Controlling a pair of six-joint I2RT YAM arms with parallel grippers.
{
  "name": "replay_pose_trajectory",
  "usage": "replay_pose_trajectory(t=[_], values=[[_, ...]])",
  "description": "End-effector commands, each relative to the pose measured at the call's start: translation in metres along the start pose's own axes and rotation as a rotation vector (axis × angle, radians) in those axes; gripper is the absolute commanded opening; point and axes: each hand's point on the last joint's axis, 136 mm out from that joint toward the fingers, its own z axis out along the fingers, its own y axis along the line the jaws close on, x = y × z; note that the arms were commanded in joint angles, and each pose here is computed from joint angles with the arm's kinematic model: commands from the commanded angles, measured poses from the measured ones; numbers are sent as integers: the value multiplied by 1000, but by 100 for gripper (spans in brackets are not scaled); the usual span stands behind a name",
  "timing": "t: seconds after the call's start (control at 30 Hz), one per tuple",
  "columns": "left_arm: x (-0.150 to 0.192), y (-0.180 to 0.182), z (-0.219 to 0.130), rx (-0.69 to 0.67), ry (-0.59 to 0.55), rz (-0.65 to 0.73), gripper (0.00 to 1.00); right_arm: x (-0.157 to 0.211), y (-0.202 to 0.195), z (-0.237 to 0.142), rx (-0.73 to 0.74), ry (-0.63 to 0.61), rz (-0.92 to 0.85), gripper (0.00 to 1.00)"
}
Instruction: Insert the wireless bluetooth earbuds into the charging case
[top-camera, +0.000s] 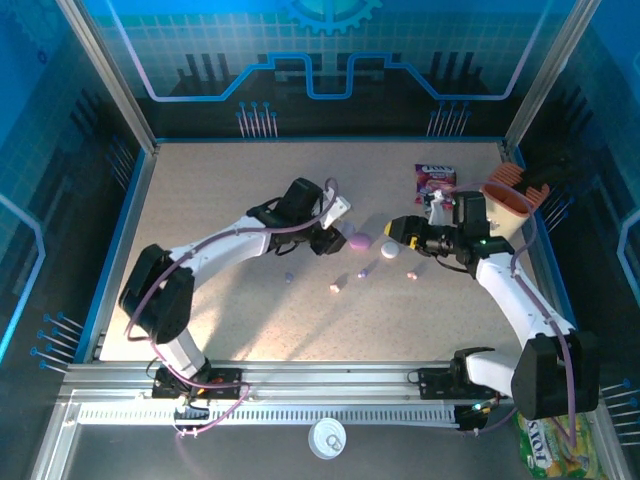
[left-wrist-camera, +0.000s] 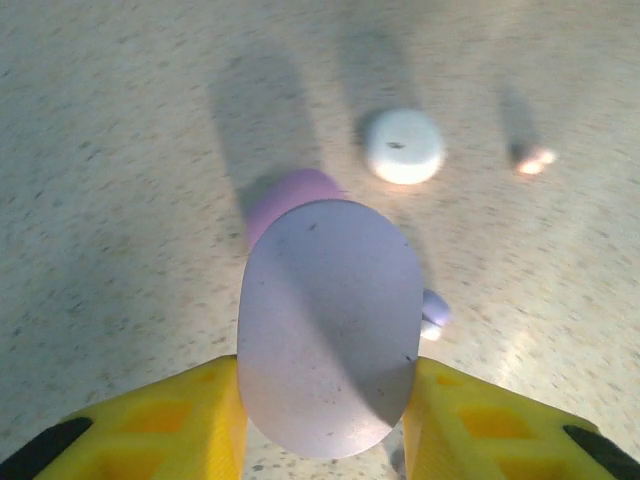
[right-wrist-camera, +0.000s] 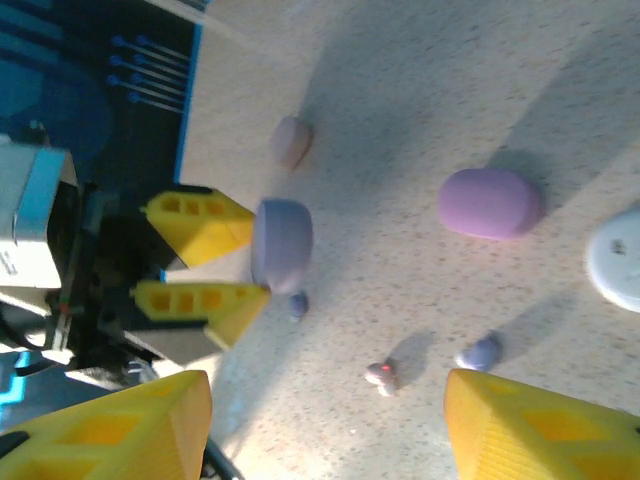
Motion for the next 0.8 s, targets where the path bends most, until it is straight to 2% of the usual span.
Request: replay_pose_trajectory(t=[0.0,0.17,0.4,0.6,0.77], values=[[-20,-29,-12,138,-142,136,40,1,30,8,-116,50,-6,63],[-27,-38,-21,166,-194,181,40,11,42,23,-152,107,-12,64],[-29,-45,-26,191,-211,222,40,19,52,38,-172,150,-23,64],[-28,-48,-28,202,-226,238,40,22,53,46,-177,170,-20,58],[-27,-50,-30,203,-234,248,41,27,49,51,-167,189,-14,45]])
